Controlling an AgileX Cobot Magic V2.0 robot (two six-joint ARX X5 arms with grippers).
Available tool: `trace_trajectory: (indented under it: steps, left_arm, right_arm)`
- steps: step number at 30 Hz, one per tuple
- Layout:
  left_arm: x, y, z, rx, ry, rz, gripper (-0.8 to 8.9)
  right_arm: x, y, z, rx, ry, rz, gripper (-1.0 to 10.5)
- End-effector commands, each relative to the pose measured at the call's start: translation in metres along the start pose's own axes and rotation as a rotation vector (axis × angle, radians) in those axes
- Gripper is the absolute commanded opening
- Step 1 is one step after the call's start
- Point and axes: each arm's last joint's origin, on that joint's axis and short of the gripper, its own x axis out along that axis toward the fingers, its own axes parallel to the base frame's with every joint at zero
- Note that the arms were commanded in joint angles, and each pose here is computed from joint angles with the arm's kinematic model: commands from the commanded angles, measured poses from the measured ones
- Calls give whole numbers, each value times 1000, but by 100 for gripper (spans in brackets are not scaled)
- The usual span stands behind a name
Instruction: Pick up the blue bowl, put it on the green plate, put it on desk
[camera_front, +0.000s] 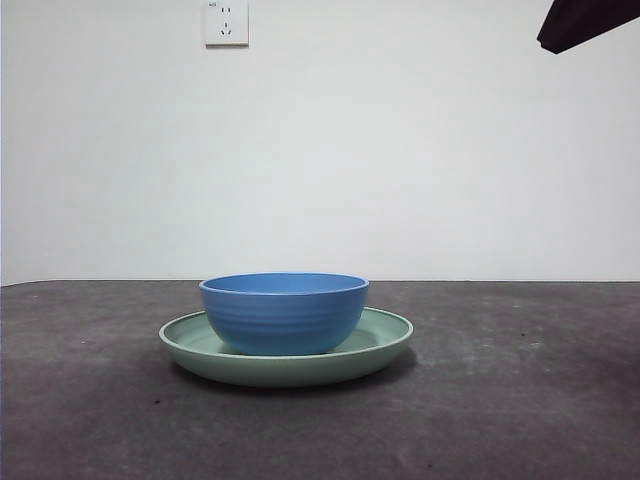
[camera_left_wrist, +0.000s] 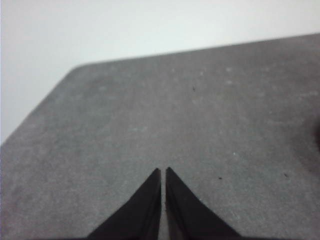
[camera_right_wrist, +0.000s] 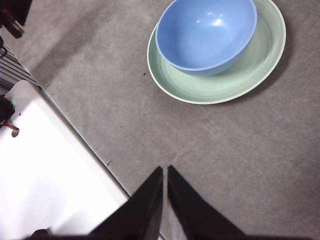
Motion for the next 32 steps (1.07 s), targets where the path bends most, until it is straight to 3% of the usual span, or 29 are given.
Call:
trace_trajectory:
  steps: [1,26,29,32]
  left_arm:
    - [2,-1,-7,-69,27,1,15]
    - [2,-1,-7,-103,28,1,15]
    - [2,-1,-7,-103,27,2,15]
    - [2,-1,-7,-103,28,2,15]
  right_arm:
    - [-1,2,3,-23,-11,7,8]
    - [-1,2,3,-26,-11,7,8]
    - [-8,1,5,-104,-80,-46,8]
    - [-23,-5,9,-150,-238,-139,8]
